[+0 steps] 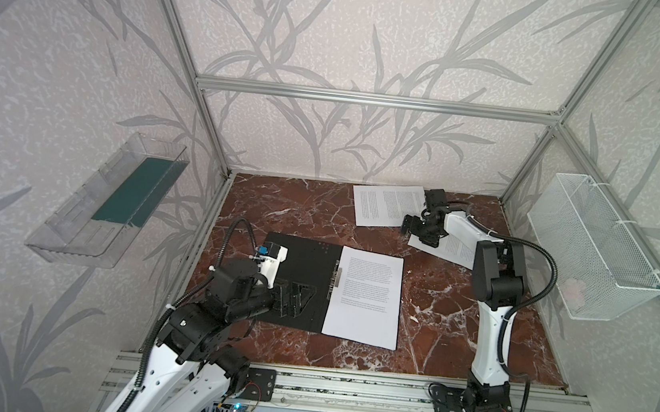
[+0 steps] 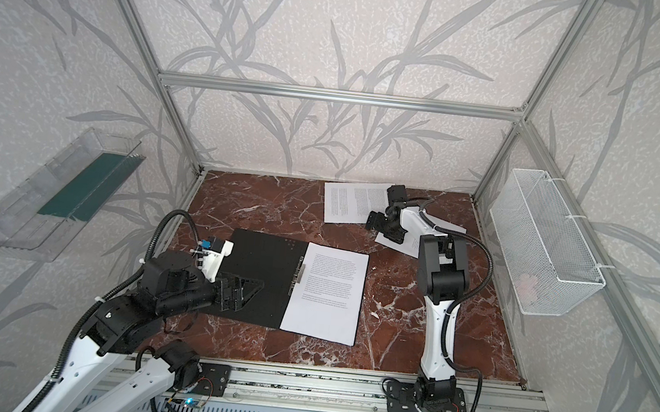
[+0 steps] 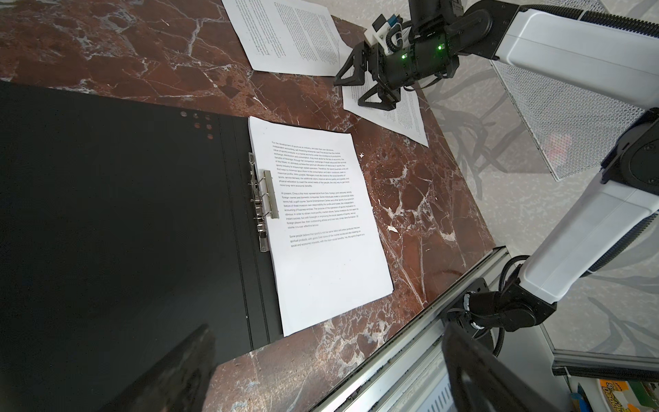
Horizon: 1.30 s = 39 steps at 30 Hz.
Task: Put the files into the folder
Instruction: 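Pinch the nearer loose printed sheet with the right gripper and drag it toward the folder, then hold the sheet with the right gripper while the left gripper grasps its edge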
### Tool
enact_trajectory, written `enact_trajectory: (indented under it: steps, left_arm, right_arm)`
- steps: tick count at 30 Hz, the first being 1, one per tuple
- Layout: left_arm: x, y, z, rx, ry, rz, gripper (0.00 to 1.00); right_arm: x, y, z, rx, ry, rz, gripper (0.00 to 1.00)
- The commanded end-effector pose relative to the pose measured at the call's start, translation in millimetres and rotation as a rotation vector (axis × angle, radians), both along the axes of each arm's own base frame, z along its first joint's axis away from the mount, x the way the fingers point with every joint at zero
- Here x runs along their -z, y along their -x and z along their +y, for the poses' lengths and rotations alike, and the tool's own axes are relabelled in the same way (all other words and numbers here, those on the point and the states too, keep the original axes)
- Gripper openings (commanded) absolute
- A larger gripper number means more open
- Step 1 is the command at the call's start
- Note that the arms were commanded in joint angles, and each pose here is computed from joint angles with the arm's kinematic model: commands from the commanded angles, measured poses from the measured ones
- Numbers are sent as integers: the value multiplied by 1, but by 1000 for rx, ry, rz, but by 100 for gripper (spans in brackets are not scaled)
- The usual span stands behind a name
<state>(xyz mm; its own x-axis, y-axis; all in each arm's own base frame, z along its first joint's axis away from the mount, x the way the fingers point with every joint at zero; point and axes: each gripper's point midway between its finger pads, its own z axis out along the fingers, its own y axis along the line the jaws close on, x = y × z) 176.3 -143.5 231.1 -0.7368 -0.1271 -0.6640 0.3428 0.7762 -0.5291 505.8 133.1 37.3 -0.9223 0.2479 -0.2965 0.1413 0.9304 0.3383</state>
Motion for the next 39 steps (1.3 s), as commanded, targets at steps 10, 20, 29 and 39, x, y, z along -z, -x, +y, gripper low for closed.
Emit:
enact_trajectory:
  steps: [10, 20, 29, 39]
  left_arm:
    - [4, -4, -4, 19, -5, 6, 99]
    - [-7, -14, -36, 87, 155, 83, 99]
    - [-17, -26, -63, 142, 234, 88, 99]
    - [-24, -29, -93, 187, 257, 79, 99]
  right_arm:
    - [8, 66, -27, 106, -96, 88, 97]
    - [-4, 181, -69, 245, -150, 34, 97]
    - [-61, 191, -85, 241, -115, -144, 98]
    - [-65, 94, -40, 105, -111, -97, 99]
